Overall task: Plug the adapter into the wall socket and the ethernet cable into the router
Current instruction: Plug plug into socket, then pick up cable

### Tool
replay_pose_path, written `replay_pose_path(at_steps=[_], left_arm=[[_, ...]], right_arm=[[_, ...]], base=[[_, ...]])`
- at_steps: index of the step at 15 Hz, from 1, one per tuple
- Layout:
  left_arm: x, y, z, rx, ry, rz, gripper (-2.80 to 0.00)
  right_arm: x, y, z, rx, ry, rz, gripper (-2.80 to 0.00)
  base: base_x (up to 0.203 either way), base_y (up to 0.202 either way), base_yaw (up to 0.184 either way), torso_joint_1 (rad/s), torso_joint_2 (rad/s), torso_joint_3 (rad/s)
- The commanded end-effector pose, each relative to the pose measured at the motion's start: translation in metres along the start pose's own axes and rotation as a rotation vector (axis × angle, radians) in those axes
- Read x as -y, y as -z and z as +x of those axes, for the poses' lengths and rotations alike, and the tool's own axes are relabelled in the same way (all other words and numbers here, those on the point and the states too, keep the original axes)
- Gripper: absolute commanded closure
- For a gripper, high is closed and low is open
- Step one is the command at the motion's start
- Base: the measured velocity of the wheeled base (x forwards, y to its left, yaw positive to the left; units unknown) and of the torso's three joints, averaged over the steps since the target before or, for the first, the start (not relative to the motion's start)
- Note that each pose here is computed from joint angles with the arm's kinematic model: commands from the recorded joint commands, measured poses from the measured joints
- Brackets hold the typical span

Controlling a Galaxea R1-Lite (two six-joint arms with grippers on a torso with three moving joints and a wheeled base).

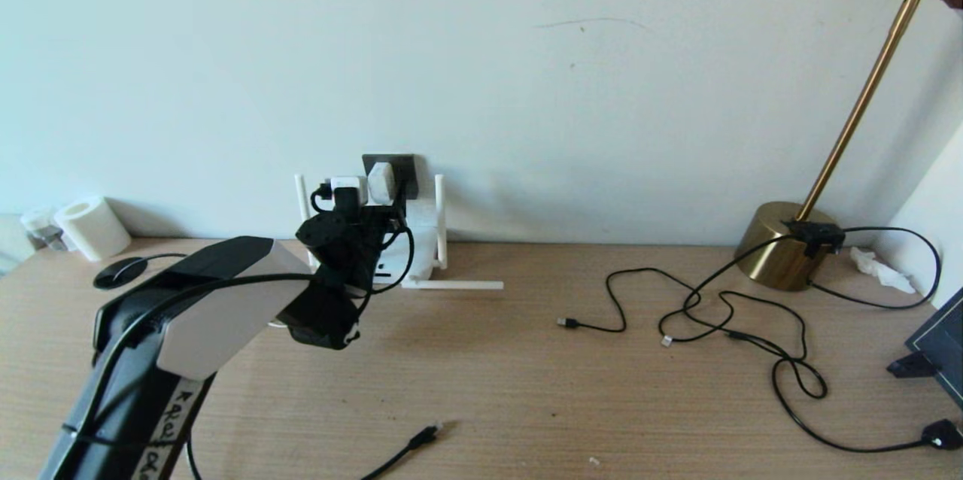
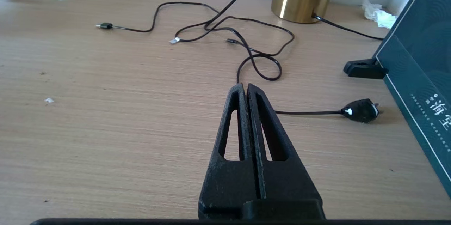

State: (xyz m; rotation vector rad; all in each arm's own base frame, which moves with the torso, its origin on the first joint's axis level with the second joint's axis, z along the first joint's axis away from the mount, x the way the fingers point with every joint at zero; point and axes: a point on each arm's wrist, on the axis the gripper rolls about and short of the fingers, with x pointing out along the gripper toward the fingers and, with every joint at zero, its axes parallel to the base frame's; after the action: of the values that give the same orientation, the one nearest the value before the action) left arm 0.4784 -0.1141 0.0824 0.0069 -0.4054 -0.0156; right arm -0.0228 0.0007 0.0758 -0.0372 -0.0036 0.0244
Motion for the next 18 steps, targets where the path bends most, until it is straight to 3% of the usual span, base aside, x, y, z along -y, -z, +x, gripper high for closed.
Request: replay_pose_path(at_steps=[1, 5, 9, 12, 14, 17, 18], left_arm=[[0.001, -0.014, -0.001, 0.024, 0.003, -0.009, -2.8], [0.003, -0.04, -0.015, -0.007, 0.022, -0.01, -2.8], [-0.003, -0.081, -0.048, -0.064, 0.051, -0.017, -2.8], [-0.01, -0.129, -0.085, -0.074, 0.102, -0.022, -2.8], [-0.016, -0.167, -0.113, -0.041, 0.143, -0.025, -2.8], [-0.029, -0.228, -0.156, 0.023, 0.251, 0.027, -2.8], [-0.034, -0.246, -0.17, 0.003, 0.303, 0.06, -2.8]], right_arm=[[0.0, 0.0, 0.0, -0.001, 0.0, -0.001, 0.0], [0.0, 0.0, 0.0, -0.002, 0.0, -0.001, 0.0], [0.0, 0.0, 0.0, -0.002, 0.0, -0.001, 0.0], [0.0, 0.0, 0.0, -0.002, 0.0, -0.001, 0.0], [0.0, 0.0, 0.0, -0.001, -0.002, -0.001, 0.0], [0.0, 0.0, 0.0, -0.002, 0.0, -0.001, 0.0], [0.0, 0.0, 0.0, -0.002, 0.0, -0.001, 0.0]], base=[[0.0, 0.0, 0.0, 0.0, 0.0, 0.0], [0.0, 0.0, 0.0, 0.0, 0.0, 0.0], [0.0, 0.0, 0.0, 0.0, 0.0, 0.0], [0.0, 0.0, 0.0, 0.0, 0.0, 0.0], [0.0, 0.0, 0.0, 0.0, 0.0, 0.0], [0.0, 0.0, 0.0, 0.0, 0.0, 0.0], [0.0, 0.0, 0.0, 0.0, 0.0, 0.0]])
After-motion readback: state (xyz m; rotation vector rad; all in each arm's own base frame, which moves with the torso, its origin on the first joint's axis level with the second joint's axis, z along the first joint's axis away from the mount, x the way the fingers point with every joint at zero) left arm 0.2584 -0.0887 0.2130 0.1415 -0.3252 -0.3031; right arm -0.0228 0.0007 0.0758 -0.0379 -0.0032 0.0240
